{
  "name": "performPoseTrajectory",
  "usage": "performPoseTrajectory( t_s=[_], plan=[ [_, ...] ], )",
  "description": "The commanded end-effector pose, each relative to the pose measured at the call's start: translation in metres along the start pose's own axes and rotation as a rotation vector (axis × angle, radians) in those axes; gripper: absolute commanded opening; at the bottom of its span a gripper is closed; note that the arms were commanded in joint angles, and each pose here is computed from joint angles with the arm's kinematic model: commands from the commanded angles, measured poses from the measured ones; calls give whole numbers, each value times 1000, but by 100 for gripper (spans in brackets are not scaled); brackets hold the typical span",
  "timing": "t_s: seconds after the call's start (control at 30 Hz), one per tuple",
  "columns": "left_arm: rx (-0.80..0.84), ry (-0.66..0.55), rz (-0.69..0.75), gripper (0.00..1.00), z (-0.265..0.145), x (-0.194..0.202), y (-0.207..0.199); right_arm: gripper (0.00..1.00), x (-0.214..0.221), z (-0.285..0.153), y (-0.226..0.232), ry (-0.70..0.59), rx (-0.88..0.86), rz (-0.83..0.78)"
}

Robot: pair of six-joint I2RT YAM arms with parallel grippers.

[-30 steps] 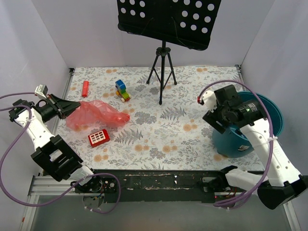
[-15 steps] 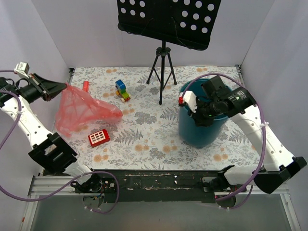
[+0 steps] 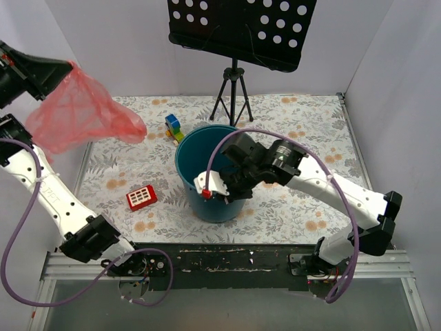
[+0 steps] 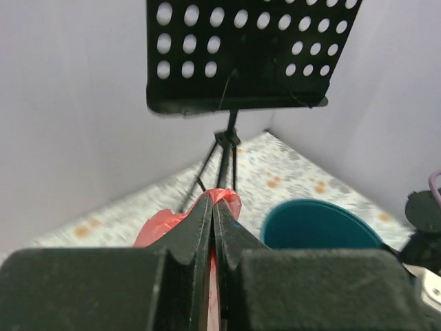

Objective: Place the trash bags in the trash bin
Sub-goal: Move the trash bin to the center of the board, then place the trash bag in the trash bin.

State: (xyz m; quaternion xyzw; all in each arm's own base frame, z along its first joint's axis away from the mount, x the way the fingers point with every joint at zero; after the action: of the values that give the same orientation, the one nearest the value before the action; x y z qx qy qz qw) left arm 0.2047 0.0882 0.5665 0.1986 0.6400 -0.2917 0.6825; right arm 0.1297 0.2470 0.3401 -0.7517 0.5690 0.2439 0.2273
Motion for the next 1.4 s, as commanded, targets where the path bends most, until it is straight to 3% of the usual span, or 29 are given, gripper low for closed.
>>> performPoseTrajectory(
  t_s=[0.0,0.03,0.1,0.13,0.17,0.37,0.67,0.8,1.07,1.23,1.37],
  plan=[
    [108,-132,331,0,20,-50,-36,1,-10,22,-22,0,126,-105],
    [159,-142,380,0,27,-58,-48,4,-8,26,-24,9,145,-79],
    [246,-164,439,0,40,-65,-64,41,-10,26,-29,-12,201,-56],
    [292,-178,448,0,47,-67,-73,74,-13,23,-30,-26,235,-50],
    [329,-188,457,0,51,-68,-81,85,-16,18,-32,-57,279,-50],
    [528,-187,419,0,76,-58,-108,88,-41,-56,-19,-275,485,-92],
    [782,-279,368,0,131,-46,-147,89,17,-146,-37,-278,1071,83],
    [899,-265,341,0,166,-28,-157,89,32,-156,-41,-273,1117,167],
    [1133,-104,208,0,222,49,-178,88,48,-170,-41,-276,1201,220],
    [1063,-115,225,0,242,65,-171,87,50,-175,-42,-288,1237,221],
    [817,-246,494,0,261,65,-154,87,44,-178,-48,-319,1247,213]
  ],
)
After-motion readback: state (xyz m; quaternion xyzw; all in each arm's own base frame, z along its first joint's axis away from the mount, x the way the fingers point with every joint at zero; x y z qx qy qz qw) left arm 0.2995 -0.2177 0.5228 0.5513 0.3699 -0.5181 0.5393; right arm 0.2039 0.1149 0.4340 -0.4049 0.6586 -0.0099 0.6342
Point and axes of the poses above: each gripper's point midway between its finger pads, its own z axis out along the fingers, its own y axis along the line the jaws close on, x = y × z, the point moved 10 cm from there along -z, back along the fingers, and after that the axes turned 7 degrees about z, right-handed, at the moved point
